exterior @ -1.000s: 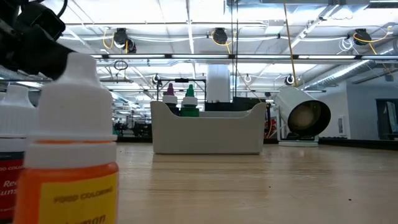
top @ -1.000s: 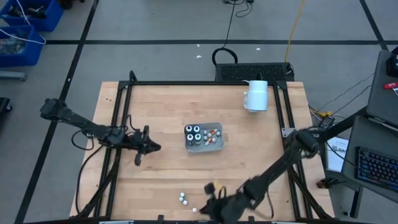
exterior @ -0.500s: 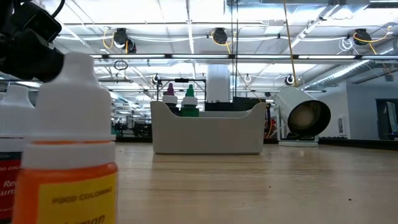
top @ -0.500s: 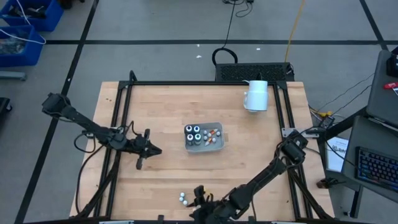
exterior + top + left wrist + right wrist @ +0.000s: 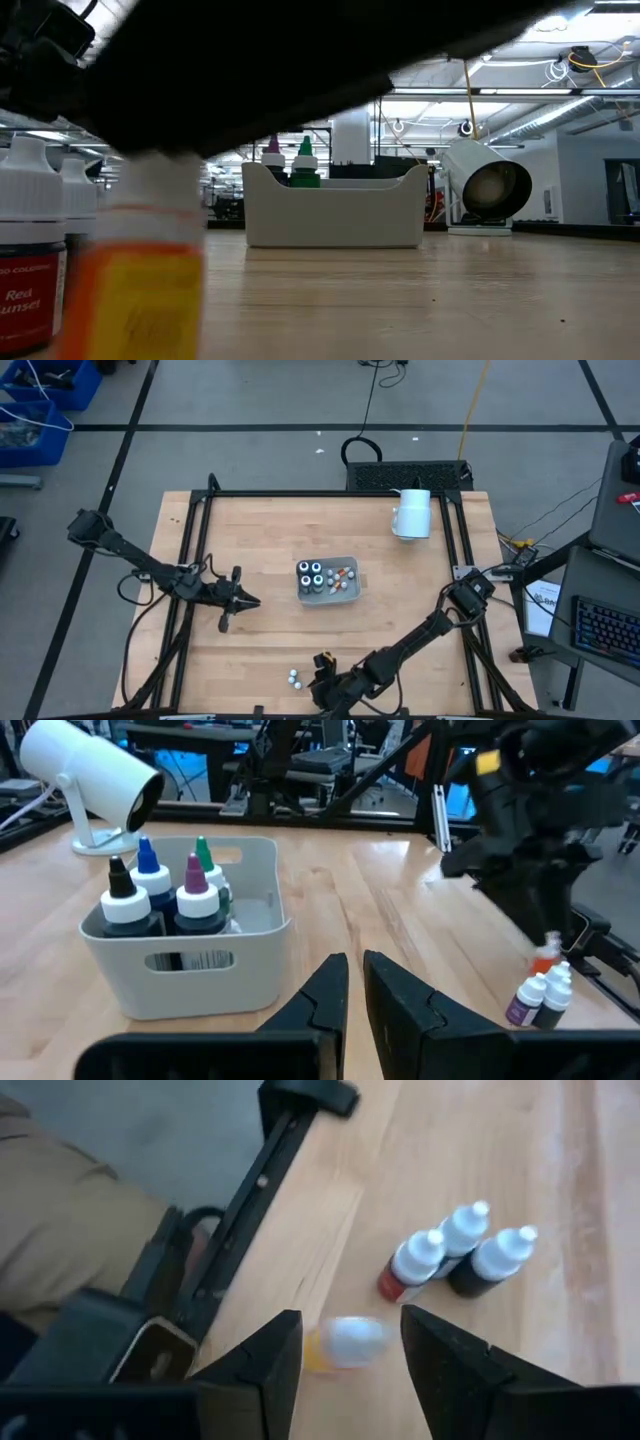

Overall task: Pick & Place food coloring
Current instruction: Put the small yellow food coloring bottle into the white bin

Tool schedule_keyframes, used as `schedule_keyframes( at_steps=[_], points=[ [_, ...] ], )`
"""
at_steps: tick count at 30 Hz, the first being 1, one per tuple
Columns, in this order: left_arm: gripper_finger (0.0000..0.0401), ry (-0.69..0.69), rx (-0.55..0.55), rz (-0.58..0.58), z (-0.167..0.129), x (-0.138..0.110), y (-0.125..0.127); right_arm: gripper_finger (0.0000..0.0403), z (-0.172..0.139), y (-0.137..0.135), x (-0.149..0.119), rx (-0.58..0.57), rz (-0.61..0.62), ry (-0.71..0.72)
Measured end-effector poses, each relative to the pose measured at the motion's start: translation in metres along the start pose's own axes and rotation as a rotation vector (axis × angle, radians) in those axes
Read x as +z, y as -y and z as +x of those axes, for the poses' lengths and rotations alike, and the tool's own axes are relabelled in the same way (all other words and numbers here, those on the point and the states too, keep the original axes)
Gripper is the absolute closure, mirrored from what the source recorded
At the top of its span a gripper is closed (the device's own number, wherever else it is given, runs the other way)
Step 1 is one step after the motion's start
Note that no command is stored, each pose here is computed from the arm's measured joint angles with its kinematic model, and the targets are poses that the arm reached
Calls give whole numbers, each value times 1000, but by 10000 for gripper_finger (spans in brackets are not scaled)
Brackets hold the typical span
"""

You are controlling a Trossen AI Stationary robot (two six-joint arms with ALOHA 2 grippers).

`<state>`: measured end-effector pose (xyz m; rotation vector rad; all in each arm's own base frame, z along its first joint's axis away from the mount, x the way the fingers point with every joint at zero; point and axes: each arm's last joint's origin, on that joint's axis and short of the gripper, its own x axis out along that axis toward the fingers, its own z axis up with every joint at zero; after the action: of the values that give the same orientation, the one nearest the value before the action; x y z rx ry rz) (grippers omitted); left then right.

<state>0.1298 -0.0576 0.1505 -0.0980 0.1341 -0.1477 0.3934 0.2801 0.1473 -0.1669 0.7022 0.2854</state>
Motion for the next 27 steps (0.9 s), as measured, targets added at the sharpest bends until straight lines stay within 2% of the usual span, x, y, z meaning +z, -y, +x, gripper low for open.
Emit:
schedule_keyframes(
  at_steps=[5,13,27],
  points=[
    [361,12,-1,4,0,1,0,240,4,5,-10,51,3,-38],
    [361,12,-2,10,0,1,0,245,8,5,-13,70,24,74],
    [361,12,-2,8,0,1,0,268,8,6,-14,68,49,72]
  ],
)
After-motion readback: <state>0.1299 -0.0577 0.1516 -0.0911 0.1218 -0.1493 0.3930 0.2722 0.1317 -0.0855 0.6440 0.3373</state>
